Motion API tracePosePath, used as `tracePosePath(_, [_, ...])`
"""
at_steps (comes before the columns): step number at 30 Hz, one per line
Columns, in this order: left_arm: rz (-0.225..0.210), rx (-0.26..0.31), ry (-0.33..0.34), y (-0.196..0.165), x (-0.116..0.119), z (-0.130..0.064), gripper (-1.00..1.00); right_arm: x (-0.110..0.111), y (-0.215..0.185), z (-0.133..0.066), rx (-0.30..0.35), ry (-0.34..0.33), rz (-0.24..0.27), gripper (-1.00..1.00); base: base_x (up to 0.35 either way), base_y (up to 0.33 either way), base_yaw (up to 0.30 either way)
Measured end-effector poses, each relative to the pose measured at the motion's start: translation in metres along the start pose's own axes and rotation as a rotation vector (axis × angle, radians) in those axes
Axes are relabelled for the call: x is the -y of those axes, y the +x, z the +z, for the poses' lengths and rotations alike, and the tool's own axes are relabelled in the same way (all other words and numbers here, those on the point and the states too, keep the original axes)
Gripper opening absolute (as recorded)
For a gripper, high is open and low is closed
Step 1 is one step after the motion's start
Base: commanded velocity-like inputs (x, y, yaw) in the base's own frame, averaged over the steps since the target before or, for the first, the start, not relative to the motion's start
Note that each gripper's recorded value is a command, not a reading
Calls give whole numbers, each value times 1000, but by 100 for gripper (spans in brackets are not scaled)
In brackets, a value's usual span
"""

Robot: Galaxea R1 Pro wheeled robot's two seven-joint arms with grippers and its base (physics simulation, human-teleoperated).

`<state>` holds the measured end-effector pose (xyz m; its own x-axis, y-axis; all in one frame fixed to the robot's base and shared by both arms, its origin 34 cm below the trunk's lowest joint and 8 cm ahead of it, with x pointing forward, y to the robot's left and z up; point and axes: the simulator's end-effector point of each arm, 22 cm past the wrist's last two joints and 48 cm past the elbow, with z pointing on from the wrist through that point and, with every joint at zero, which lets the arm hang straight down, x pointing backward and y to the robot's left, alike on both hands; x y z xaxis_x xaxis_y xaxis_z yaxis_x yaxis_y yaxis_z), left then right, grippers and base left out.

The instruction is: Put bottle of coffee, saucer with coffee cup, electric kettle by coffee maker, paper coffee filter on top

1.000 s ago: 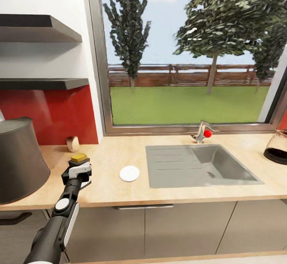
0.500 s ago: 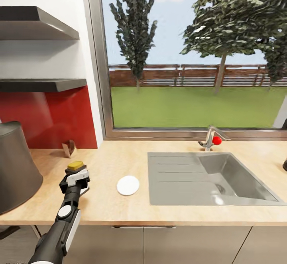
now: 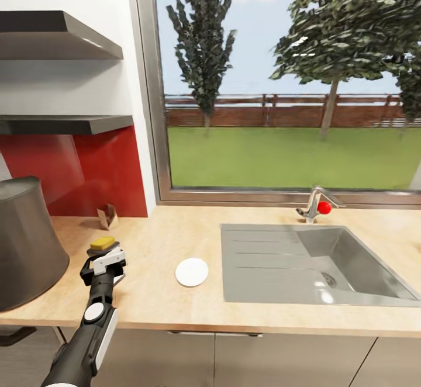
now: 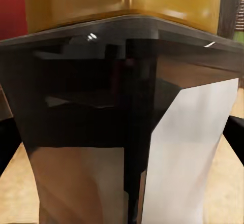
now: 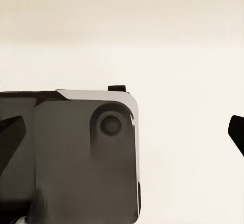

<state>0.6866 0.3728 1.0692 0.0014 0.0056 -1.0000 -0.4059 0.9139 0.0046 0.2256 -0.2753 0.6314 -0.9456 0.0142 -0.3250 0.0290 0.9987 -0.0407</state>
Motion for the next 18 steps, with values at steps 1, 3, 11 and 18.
tracePosePath(1, [1, 0, -1, 0, 0, 0, -100, 0, 0, 0, 0, 0, 0, 100, 0, 0, 246])
tracePosePath(3, [2, 0, -2, 0, -1, 0, -100, 0, 0, 0, 0, 0, 0, 100, 0, 0, 260])
tracePosePath(11, [17, -51, -10, 25, -2, -3, -100, 0, 0, 0, 0, 0, 0, 100, 0, 0, 150])
tracePosePath(18, [23, -76, 5, 27, 13, 17, -100, 0, 0, 0, 1, 0, -1, 100, 0, 0, 11])
